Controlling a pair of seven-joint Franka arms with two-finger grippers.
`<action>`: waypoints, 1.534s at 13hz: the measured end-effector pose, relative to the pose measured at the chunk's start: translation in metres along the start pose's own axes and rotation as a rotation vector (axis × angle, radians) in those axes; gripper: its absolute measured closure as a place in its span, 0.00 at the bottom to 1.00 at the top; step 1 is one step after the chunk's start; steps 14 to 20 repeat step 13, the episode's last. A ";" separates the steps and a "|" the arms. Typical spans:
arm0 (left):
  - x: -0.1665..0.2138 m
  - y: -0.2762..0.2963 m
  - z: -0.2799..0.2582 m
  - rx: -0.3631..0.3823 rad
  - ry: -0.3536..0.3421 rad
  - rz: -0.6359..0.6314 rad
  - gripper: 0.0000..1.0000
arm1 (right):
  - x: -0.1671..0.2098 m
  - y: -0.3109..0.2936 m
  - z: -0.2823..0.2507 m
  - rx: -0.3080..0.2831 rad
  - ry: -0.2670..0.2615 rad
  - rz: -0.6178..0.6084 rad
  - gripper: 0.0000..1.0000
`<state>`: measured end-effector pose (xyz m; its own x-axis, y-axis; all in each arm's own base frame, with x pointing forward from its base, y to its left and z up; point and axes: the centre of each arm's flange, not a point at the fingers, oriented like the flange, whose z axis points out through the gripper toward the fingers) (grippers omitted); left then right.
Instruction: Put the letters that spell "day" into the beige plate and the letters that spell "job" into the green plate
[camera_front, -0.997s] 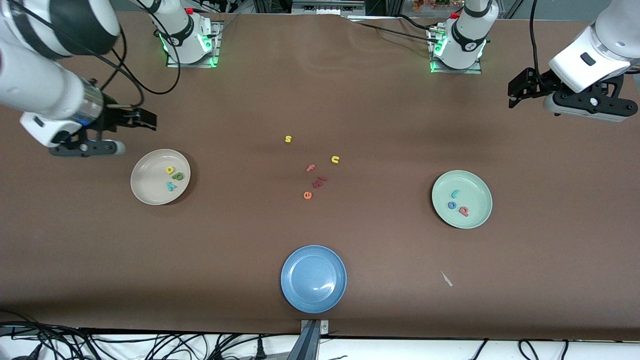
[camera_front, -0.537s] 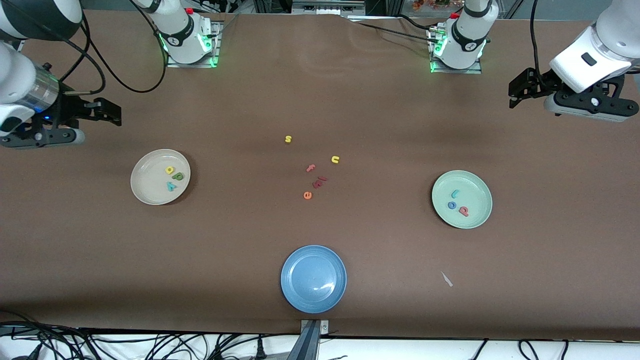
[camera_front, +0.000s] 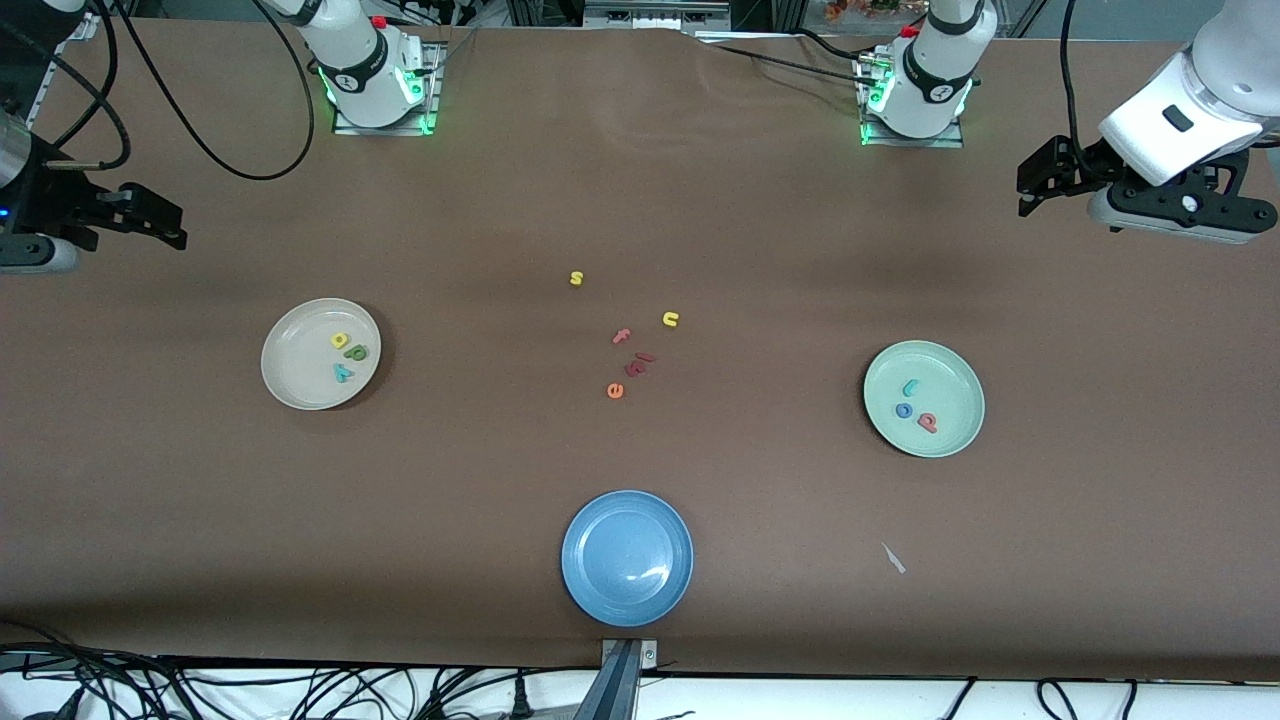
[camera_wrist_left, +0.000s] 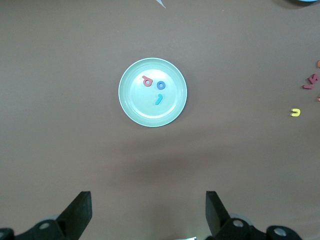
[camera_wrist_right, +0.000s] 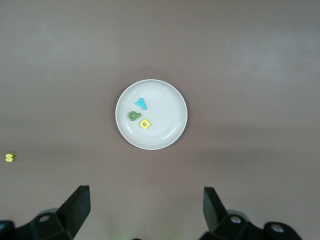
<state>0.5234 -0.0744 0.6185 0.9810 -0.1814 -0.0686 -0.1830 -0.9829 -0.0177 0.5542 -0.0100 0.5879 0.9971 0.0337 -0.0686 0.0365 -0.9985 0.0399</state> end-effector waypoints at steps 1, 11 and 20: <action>0.000 0.000 0.000 0.000 0.000 0.000 0.00 | 0.000 0.002 0.000 0.000 0.000 0.003 0.00; 0.000 0.001 0.000 0.000 0.000 0.002 0.00 | 0.001 -0.002 0.002 0.000 -0.002 0.000 0.00; 0.000 0.001 0.000 0.000 0.000 0.002 0.00 | 0.001 -0.002 0.002 0.000 -0.002 0.000 0.00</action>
